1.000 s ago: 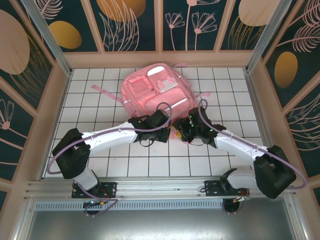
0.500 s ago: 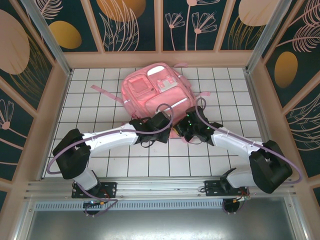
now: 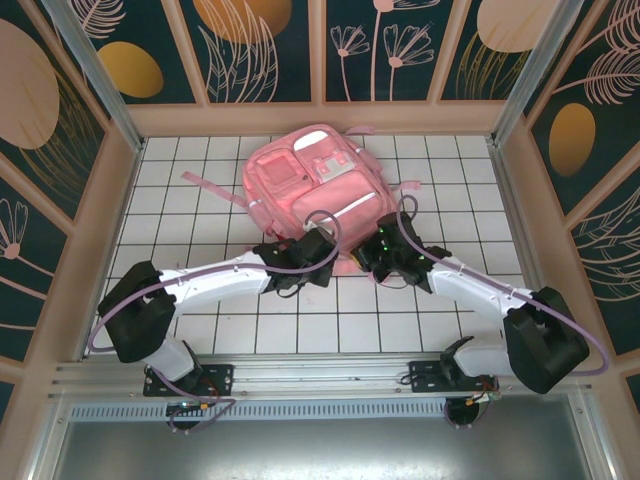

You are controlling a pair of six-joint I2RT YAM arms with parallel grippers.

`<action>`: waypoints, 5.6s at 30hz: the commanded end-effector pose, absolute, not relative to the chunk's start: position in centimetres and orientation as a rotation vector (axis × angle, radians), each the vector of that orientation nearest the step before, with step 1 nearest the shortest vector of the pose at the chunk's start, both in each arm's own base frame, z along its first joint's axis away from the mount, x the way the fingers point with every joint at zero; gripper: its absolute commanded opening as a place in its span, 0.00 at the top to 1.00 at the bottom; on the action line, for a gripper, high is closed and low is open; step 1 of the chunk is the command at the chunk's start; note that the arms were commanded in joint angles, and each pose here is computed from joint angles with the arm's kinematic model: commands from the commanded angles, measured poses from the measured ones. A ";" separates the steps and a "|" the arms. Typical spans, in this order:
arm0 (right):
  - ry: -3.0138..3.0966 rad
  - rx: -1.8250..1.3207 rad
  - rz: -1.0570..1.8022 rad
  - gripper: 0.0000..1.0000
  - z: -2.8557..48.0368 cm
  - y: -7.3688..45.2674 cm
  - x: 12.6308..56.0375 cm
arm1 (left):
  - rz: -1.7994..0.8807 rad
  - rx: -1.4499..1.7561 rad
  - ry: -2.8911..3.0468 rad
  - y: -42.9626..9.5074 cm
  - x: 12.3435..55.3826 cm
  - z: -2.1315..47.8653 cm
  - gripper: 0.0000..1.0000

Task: Pack the student bag
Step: Zip the student bag at the center of the table, then rotate the student bag at the center of the table, then reset both arms

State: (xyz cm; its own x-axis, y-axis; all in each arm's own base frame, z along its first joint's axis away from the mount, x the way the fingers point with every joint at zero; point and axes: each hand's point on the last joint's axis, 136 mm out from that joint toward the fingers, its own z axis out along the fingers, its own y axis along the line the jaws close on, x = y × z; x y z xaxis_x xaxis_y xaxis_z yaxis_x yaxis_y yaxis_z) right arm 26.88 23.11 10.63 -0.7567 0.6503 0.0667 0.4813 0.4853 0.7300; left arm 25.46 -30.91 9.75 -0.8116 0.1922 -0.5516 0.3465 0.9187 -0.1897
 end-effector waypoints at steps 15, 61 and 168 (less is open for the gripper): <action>2.385 1.089 0.895 1.00 9.6 15.7 28.4 | -0.021 0.130 2.554 -20.8 28.5 7.9 1.00; 2.619 -0.190 1.040 1.00 10.3 32.0 22.4 | 0.140 -0.290 2.147 -10.5 33.6 22.4 0.01; 1.721 0.080 0.081 0.01 12.1 -0.5 37.9 | 0.059 -0.159 1.654 1.9 37.7 13.7 0.01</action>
